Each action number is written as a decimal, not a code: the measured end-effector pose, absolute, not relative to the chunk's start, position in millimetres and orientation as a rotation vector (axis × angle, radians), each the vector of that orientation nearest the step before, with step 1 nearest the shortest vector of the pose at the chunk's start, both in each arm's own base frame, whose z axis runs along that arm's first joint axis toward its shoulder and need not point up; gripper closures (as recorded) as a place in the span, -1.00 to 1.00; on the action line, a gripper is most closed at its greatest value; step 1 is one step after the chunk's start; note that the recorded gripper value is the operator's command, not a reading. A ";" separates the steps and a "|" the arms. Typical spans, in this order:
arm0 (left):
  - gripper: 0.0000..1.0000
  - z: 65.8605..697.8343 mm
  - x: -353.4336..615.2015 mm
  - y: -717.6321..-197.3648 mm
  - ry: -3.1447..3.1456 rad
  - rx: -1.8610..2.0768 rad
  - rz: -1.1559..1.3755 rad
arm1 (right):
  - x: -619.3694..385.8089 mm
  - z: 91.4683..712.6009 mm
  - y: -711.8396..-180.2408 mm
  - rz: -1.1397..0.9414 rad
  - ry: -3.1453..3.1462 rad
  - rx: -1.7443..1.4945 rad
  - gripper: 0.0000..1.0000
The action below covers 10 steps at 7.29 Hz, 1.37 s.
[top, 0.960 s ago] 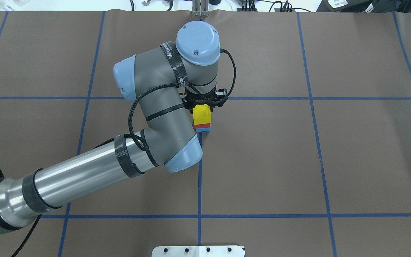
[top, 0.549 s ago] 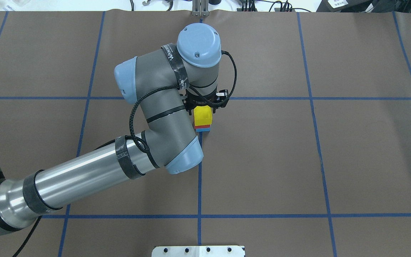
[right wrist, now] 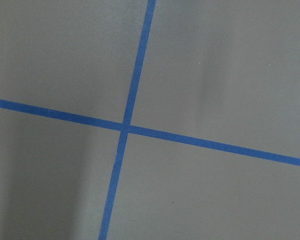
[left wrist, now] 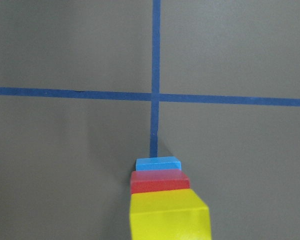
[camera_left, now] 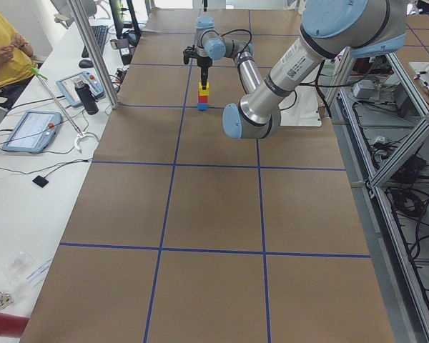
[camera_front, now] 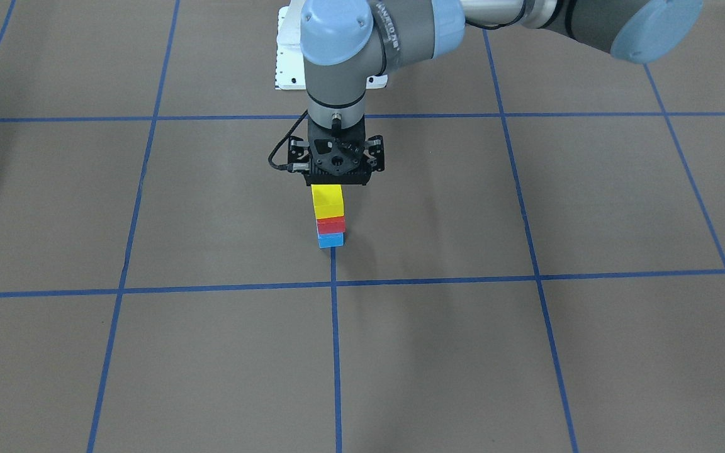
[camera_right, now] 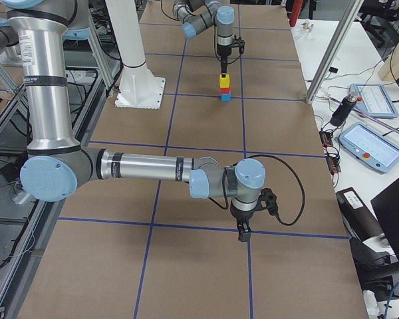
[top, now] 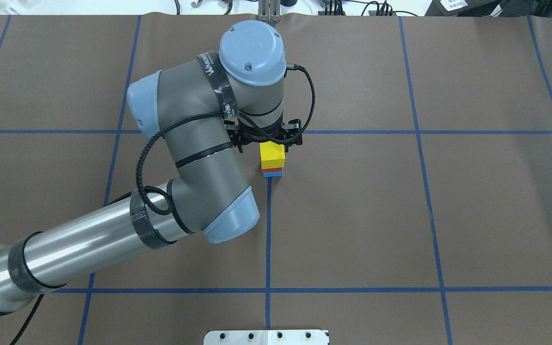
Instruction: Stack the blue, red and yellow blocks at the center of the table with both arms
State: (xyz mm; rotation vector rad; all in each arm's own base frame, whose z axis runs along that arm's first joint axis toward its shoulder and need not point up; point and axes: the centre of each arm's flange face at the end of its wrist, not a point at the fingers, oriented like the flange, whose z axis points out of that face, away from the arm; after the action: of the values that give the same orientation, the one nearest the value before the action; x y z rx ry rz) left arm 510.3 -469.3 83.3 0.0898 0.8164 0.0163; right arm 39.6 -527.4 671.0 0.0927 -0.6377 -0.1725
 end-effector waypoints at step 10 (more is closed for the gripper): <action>-0.99 545.0 -54.5 -473.6 0.716 0.081 0.315 | 63.9 662.0 -507.3 -0.081 -0.732 0.100 -1.00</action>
State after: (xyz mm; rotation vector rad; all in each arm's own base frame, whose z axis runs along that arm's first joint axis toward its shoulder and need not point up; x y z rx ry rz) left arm -54.5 -473.6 545.0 0.0807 0.7164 0.3154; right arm 63.9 -507.3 662.0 0.1000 -0.7320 -0.0809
